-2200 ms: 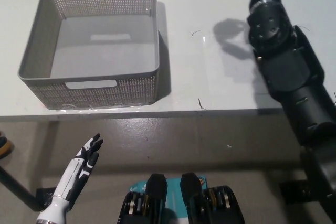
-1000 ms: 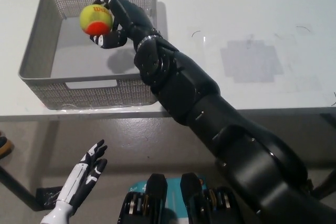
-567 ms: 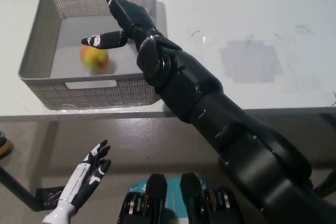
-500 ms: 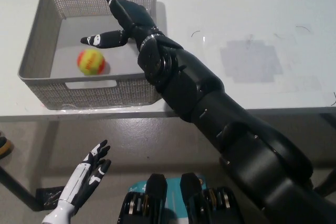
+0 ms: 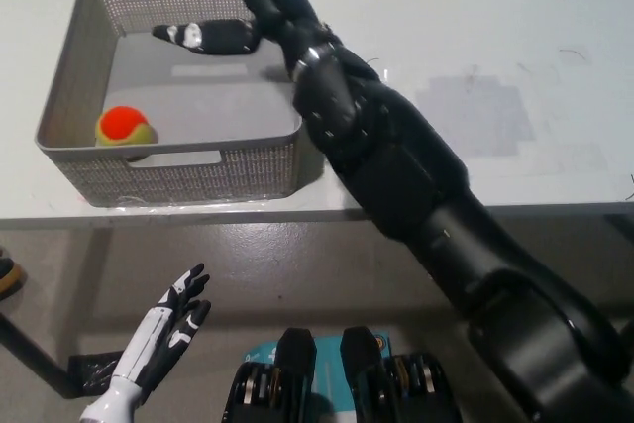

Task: Use the right hand to pick up a tennis ball and put it into a container on the left side

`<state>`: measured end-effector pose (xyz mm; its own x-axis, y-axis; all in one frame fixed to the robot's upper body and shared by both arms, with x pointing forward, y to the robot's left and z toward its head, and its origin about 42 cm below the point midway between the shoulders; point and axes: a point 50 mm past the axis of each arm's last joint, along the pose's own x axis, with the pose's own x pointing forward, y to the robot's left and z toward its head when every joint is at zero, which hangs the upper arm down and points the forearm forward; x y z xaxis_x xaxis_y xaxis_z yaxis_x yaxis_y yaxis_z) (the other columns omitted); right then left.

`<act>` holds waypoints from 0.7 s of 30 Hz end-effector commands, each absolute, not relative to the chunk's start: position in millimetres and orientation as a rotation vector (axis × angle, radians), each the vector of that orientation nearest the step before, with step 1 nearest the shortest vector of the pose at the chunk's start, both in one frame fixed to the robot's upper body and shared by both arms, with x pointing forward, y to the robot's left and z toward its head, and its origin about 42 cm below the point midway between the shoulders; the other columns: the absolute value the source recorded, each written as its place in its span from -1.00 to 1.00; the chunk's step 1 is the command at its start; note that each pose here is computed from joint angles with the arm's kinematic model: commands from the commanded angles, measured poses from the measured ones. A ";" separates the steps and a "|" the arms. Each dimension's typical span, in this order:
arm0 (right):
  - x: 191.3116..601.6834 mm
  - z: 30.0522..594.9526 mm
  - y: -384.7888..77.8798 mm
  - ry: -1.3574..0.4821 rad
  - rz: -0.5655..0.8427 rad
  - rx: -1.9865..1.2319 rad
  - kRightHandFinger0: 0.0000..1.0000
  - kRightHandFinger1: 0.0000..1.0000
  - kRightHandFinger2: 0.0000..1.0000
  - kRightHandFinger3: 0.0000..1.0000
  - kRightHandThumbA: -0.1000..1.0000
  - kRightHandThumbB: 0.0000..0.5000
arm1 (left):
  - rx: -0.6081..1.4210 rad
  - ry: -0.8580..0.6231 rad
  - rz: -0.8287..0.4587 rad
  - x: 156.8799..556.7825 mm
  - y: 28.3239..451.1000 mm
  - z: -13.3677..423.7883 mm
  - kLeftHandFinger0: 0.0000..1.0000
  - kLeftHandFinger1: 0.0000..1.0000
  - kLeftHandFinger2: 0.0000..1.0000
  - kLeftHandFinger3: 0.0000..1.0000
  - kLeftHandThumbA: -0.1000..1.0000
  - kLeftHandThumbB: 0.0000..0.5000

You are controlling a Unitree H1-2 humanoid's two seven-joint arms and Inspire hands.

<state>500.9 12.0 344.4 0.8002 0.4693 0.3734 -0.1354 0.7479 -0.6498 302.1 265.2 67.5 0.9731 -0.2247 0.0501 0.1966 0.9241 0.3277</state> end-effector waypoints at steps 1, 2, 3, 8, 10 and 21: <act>434.2 392.2 -108.0 -0.836 0.141 -0.328 1.00 1.00 1.00 1.00 1.00 0.24 | 0.346 -0.183 -0.226 306.7 271.6 88.0 1.00 1.00 1.00 1.00 0.83 0.17; 430.2 386.6 -114.7 -0.836 0.132 -0.315 1.00 1.00 1.00 1.00 1.00 0.25 | 0.345 -0.182 -0.225 305.5 271.6 87.4 1.00 1.00 1.00 1.00 0.83 0.17; 423.2 376.3 -126.6 -0.836 0.110 -0.291 1.00 1.00 1.00 1.00 1.00 0.29 | 0.348 -0.183 -0.224 305.7 272.3 87.3 1.00 1.00 1.00 1.00 0.83 0.14; 385.3 317.3 -171.2 -0.789 0.050 -0.193 1.00 1.00 1.00 1.00 1.00 0.17 | 0.361 -0.179 -0.223 305.7 274.6 85.3 1.00 1.00 1.00 1.00 0.88 0.15; 371.6 293.3 -182.9 -0.766 0.038 -0.187 1.00 1.00 1.00 1.00 1.00 0.15 | 0.363 -0.172 -0.227 304.7 275.5 84.1 1.00 1.00 1.00 1.00 0.89 0.18; 331.8 166.8 -220.8 -0.499 0.091 -0.203 1.00 1.00 1.00 1.00 1.00 0.04 | 0.375 -0.146 -0.226 299.4 279.5 77.7 1.00 1.00 1.00 1.00 0.92 0.14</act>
